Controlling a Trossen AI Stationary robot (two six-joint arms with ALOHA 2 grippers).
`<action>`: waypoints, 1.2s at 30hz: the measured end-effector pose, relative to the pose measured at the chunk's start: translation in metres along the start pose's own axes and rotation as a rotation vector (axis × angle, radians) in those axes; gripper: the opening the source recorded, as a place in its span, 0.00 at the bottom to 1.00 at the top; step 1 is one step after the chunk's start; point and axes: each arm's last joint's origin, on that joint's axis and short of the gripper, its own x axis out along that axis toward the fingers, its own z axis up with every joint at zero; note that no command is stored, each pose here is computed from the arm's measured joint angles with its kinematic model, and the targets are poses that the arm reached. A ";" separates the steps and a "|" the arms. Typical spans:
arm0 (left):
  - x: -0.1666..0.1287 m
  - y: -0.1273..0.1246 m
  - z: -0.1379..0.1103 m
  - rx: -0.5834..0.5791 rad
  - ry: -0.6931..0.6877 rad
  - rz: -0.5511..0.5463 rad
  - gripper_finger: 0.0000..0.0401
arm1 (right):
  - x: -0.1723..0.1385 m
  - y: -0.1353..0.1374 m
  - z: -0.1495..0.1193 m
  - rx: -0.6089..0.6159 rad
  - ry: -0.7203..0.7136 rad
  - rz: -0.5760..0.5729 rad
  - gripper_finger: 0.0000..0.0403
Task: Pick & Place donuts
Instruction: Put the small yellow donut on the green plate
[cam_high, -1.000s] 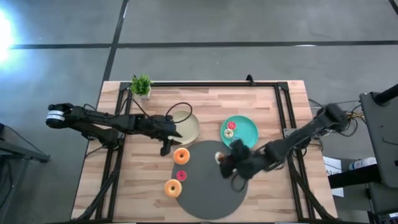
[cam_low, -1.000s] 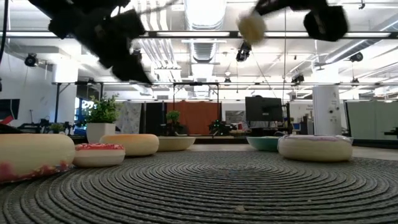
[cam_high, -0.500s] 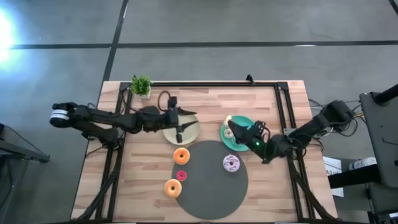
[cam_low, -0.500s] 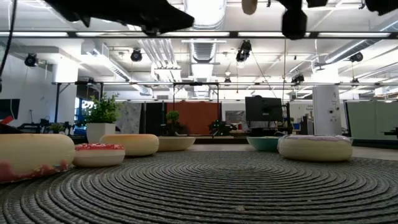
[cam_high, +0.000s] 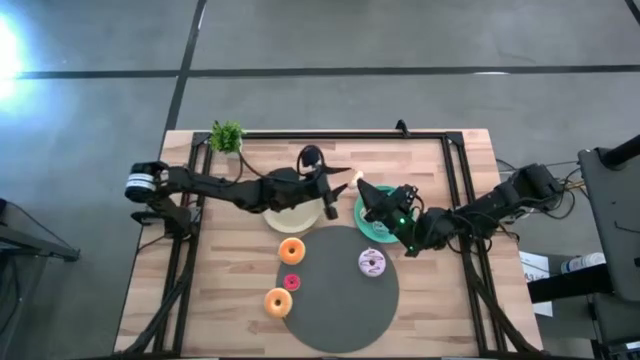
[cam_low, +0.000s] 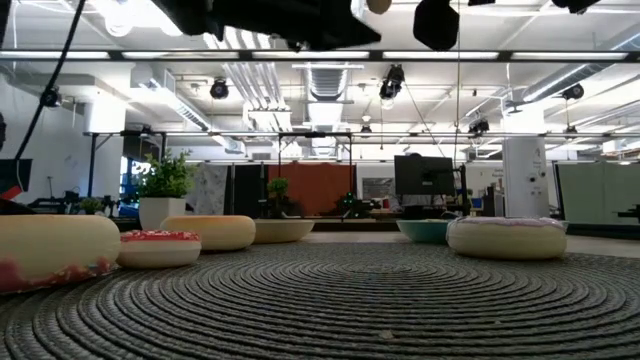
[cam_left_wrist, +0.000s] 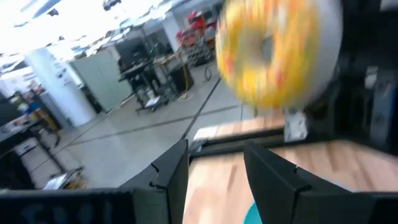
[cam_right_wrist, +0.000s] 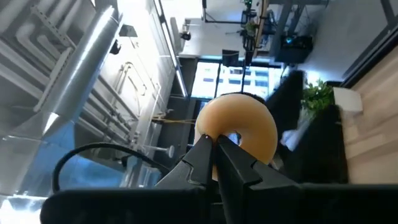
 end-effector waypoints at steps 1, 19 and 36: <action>0.001 0.000 0.003 -0.006 -0.017 -0.014 0.33 | 0.000 -0.001 0.000 0.007 0.000 -0.001 0.02; -0.001 0.002 0.014 -0.098 -0.122 -0.061 0.33 | 0.006 0.005 0.014 0.028 -0.062 0.003 0.02; 0.000 0.003 0.022 -0.121 -0.149 -0.055 0.33 | 0.008 -0.004 0.011 0.043 -0.063 -0.011 0.02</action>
